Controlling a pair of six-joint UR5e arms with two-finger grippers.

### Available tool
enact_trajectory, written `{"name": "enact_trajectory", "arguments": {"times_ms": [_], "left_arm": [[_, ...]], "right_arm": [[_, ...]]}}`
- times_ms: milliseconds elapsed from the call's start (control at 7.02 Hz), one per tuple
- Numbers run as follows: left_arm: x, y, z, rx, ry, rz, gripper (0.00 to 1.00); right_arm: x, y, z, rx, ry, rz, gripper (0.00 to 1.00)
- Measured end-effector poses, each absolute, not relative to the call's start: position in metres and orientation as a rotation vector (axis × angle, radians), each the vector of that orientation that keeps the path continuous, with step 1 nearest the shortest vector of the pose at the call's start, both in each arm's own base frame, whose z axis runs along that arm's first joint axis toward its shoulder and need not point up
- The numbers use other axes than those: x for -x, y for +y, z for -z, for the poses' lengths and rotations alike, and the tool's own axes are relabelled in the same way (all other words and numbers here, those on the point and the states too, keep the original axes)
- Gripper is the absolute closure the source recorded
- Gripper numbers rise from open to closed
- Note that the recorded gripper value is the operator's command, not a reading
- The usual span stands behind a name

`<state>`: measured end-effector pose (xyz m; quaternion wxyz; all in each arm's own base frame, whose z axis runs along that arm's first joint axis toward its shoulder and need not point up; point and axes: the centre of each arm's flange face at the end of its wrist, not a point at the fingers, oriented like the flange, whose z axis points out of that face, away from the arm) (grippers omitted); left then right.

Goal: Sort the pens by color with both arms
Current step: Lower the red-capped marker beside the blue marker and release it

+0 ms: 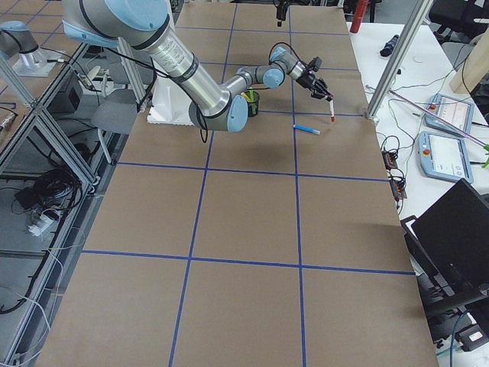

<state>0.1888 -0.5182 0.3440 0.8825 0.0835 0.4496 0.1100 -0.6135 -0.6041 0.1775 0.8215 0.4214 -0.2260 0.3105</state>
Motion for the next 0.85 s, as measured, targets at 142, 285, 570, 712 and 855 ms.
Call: {"name": "enact_trajectory", "arguments": {"times_ms": [142, 285, 570, 712, 855], "left_arm": [[-0.189, -0.518, -0.344, -0.174, 0.936, -0.229, 0.01], [-0.189, -0.519, -0.344, -0.173, 0.936, -0.229, 0.01], [-0.189, -0.519, -0.344, -0.173, 0.936, -0.229, 0.01], [-0.189, -0.519, -0.343, -0.174, 0.936, -0.229, 0.01], [-0.19, -0.52, -0.342, -0.176, 0.937, -0.229, 0.01]], "right_arm": [[0.623, -0.594, -0.18, -0.9, -0.481, -0.647, 0.81], [0.63, -0.586, -0.184, -0.909, -0.475, -0.638, 0.82], [0.633, -0.581, -0.19, -0.944, -0.437, -0.604, 0.82], [0.632, -0.581, -0.192, -0.968, -0.403, -0.567, 0.78], [0.632, -0.579, -0.197, -0.977, -0.381, -0.543, 0.72]]}}
